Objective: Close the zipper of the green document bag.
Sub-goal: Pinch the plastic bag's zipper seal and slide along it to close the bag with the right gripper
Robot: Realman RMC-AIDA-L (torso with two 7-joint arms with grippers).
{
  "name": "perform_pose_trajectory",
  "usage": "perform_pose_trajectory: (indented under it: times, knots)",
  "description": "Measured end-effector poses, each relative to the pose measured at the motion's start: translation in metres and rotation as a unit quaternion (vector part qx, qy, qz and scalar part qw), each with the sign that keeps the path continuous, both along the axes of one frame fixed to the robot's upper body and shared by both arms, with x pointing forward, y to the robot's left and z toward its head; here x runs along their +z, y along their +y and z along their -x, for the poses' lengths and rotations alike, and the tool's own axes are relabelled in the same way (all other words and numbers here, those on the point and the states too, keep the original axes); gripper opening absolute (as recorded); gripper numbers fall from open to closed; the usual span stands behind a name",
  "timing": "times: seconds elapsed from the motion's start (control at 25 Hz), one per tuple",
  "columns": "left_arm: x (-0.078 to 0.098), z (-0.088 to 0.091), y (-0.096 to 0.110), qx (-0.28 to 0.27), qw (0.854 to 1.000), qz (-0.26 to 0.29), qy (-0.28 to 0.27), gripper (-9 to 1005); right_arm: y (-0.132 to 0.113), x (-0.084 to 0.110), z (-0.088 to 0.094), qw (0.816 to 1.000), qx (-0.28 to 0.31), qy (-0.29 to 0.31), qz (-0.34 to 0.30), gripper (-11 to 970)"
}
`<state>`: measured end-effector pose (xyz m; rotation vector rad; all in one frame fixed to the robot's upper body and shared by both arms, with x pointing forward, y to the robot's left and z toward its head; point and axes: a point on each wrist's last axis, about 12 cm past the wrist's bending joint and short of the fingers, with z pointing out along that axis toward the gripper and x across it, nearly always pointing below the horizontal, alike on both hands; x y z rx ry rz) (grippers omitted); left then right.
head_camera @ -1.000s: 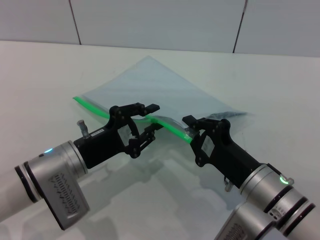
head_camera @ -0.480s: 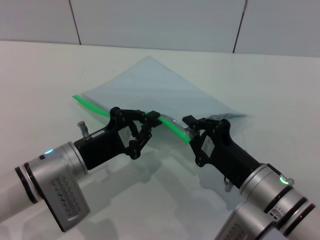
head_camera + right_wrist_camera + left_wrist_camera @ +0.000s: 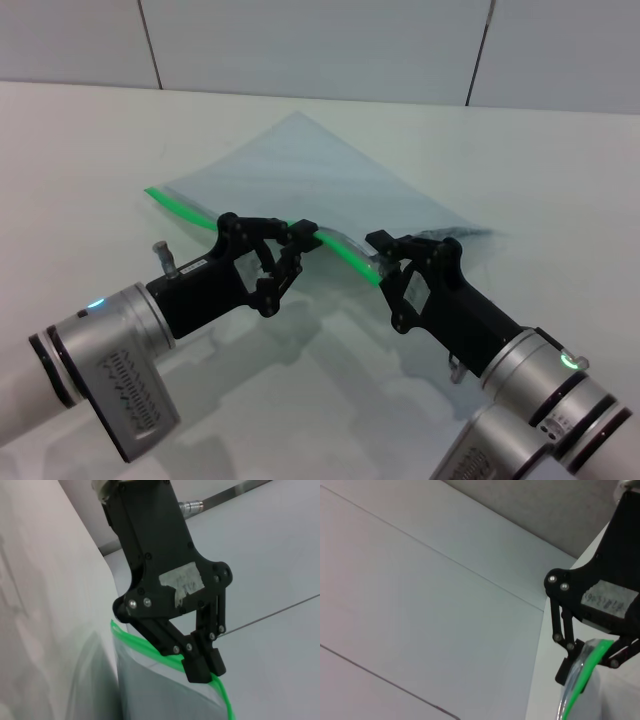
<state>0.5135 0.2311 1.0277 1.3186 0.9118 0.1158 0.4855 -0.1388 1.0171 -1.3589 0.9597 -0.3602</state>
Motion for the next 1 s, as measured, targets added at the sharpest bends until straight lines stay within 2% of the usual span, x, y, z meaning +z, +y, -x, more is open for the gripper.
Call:
perform_pose_trajectory:
  times: [0.68,1.0]
  knots:
    - [-0.002,0.000,0.011,0.041,0.999,0.009,0.005,144,-0.015,0.000,-0.002,1.000,-0.025,-0.006,-0.019,44]
    - [-0.004,0.003,0.021,0.072,0.997,0.017,0.009,167,-0.041,-0.001,-0.009,0.995,-0.088,-0.009,-0.048,44]
